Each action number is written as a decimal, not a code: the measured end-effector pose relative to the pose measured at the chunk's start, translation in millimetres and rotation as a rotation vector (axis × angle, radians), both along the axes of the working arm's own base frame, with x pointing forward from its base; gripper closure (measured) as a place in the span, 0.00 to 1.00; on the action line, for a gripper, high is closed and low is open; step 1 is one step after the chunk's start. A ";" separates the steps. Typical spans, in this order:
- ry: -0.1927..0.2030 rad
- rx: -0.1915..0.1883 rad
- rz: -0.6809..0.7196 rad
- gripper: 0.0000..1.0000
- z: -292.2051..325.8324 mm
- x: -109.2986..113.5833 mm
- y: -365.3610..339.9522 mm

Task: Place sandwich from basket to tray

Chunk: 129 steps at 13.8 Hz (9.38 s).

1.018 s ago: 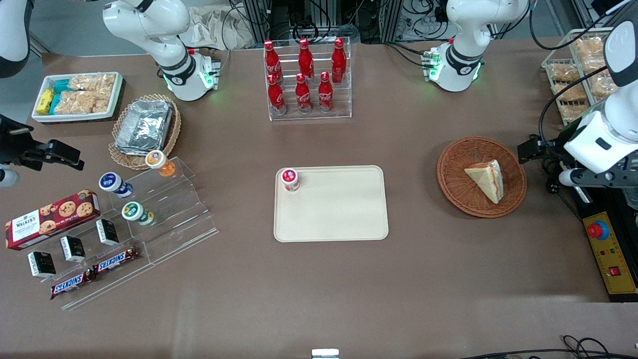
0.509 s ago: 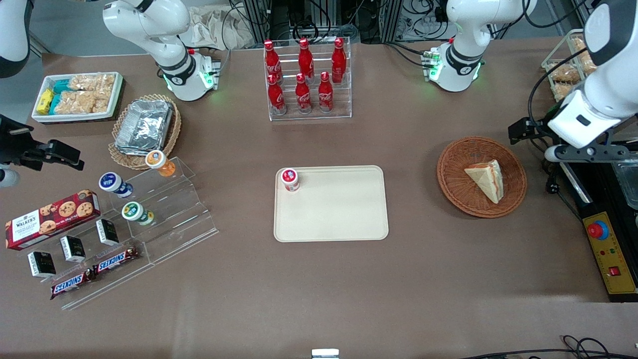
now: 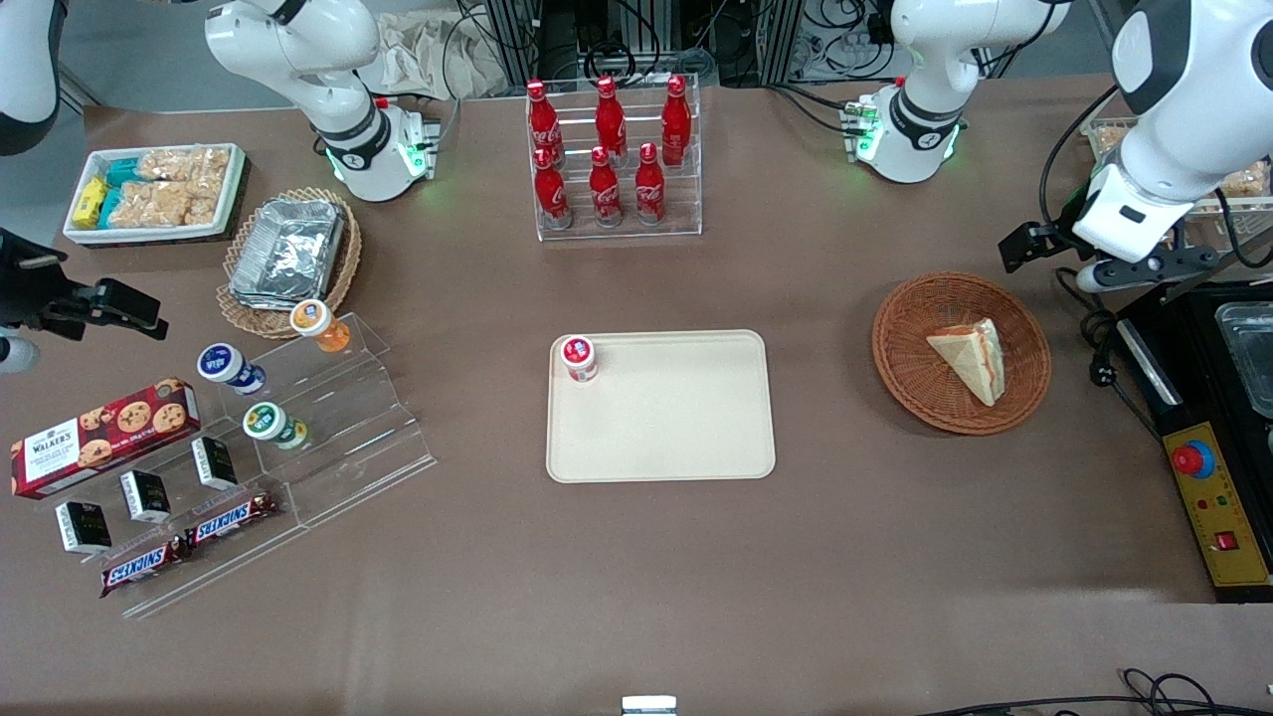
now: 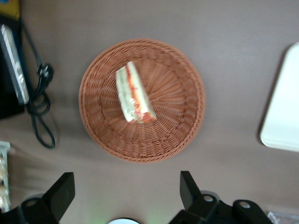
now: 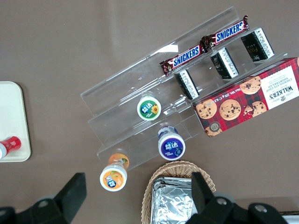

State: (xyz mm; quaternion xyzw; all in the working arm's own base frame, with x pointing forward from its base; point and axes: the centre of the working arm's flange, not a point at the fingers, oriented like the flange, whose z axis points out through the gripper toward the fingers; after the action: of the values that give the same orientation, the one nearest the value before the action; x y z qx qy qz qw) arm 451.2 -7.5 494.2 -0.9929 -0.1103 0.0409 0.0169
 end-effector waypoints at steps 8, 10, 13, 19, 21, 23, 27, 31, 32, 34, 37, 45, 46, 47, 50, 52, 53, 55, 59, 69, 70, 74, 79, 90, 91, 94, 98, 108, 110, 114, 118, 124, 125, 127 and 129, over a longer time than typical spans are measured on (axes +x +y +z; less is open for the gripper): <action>-0.040 0.017 0.285 0.00 -107.6 -25.4 18.3; -0.046 0.018 0.322 0.00 -131.4 -31.5 18.7; -0.033 0.017 0.358 0.00 -162.6 -30.9 19.0; -0.025 0.008 0.425 0.00 -217.5 -18.4 18.9; -0.016 0.005 0.432 0.00 -232.9 -16.7 18.7; -0.013 0.003 0.435 0.00 -244.5 -15.3 18.5; -0.027 -0.006 0.439 0.00 -256.6 -10.7 18.4; -0.039 -0.011 0.452 0.13 -259.9 -6.7 18.5; -0.044 -0.011 0.454 0.26 -258.6 -5.1 18.5; -0.057 -0.014 0.455 0.48 -255.0 -0.9 18.6; -0.070 -0.015 0.447 0.65 -248.9 3.7 16.8; -0.015 0.005 0.198 0.70 -160.4 17.0 17.3; -0.017 0.004 0.163 0.70 -143.7 19.3 17.6; -0.021 0.004 0.129 0.70 -124.6 22.8 17.6; -0.022 0.001 0.050 0.70 -57.9 40.8 17.1; -0.046 -0.001 0.004 0.70 -16.1 53.1 14.6; -0.058 -0.002 -0.020 0.70 1.6 57.9 12.0; -0.069 -0.004 -0.059 0.70 31.1 67.6 4.3; -0.054 -0.010 -0.127 0.70 54.9 86.1 -65.8; 0.004 -0.034 -0.105 0.67 0.3 58.1 -263.4; 0.002 -0.042 -0.091 0.67 -7.9 56.4 -278.1; -0.021 -0.021 -0.081 0.67 -54.0 53.4 -328.2; 0.005 -0.012 -0.150 0.67 -131.7 56.2 -362.6; 0.049 0.048 -0.176 0.66 -258.9 52.8 -381.6; 0.054 0.046 -0.175 0.65 -263.6 52.6 -382.0; 0.060 0.044 -0.173 0.60 -268.5 53.1 -381.9; 0.049 0.039 -0.167 0.25 -263.8 58.3 -382.0; 0.003 0.063 -0.160 0.00 -121.9 67.0 -359.0; 0.031 0.055 -0.196 0.00 -90.4 74.6 -327.7; 0.064 0.069 -0.285 0.00 -47.3 89.3 -260.4; 0.079 0.055 -0.366 0.00 -11.5 104.2 -192.6; 0.048 0.029 -0.434 0.00 42.1 129.9 -105.3; 0.037 0.025 -0.438 0.00 48.8 133.4 -92.7; 0.018 0.020 -0.444 0.00 63.2 139.0 -62.9; 0.004 0.017 -0.433 0.00 79.8 142.0 -29.7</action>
State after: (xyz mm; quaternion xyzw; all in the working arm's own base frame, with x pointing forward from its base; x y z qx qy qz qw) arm 593.2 -37.2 574.0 -0.9932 0.1052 0.0375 0.0341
